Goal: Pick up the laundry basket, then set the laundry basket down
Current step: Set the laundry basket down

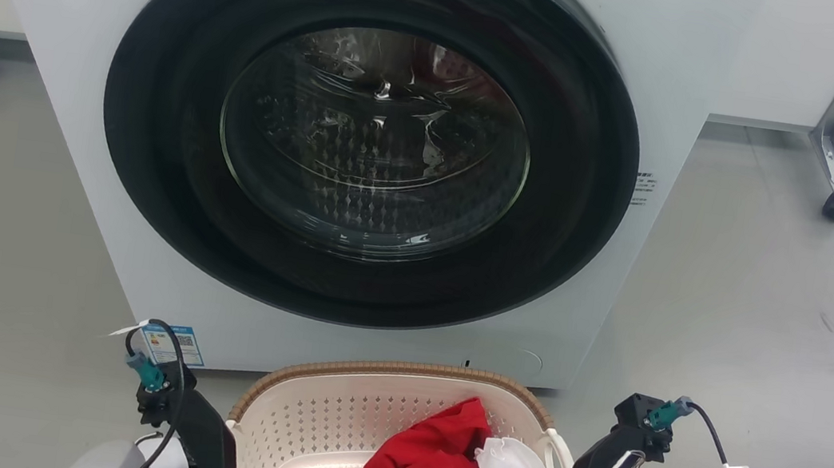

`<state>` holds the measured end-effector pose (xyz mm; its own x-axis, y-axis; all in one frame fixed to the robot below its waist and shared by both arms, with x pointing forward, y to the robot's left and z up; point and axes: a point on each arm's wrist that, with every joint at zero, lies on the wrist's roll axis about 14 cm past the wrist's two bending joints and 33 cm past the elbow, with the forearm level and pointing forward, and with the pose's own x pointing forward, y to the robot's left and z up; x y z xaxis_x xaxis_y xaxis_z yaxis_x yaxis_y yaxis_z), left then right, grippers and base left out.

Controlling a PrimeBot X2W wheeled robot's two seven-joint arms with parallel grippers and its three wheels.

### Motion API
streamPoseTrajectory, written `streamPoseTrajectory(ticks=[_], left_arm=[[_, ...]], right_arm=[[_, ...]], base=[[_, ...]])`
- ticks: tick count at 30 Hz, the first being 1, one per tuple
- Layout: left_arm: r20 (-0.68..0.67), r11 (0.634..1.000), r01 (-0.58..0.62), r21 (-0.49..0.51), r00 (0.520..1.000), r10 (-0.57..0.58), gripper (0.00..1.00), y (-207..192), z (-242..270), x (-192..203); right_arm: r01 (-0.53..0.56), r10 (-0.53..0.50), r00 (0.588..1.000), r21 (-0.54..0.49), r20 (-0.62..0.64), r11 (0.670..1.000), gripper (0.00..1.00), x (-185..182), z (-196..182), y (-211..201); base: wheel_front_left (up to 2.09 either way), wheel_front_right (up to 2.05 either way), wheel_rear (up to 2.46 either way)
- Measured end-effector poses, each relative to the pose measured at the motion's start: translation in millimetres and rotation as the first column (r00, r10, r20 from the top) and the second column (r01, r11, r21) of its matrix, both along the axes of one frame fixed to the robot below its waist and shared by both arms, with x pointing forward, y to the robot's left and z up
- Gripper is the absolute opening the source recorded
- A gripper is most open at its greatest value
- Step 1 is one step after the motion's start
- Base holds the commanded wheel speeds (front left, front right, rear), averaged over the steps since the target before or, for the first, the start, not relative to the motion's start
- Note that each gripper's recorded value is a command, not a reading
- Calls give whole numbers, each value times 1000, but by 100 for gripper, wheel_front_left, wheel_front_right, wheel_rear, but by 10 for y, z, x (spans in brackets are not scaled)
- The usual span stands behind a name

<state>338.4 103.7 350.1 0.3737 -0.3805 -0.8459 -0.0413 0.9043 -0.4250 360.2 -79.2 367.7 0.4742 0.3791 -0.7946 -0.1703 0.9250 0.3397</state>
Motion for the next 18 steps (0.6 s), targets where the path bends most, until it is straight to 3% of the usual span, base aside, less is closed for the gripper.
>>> streamPoseTrajectory(ticks=[18], left_arm=[[9, 1000, -13, 13, 1000, 13, 0, -30, -299, 123]], right_arm=[[17, -17, 1000, -7, -25, 1000, 0, 143, -268, -10]], base=[[0, 0, 0]])
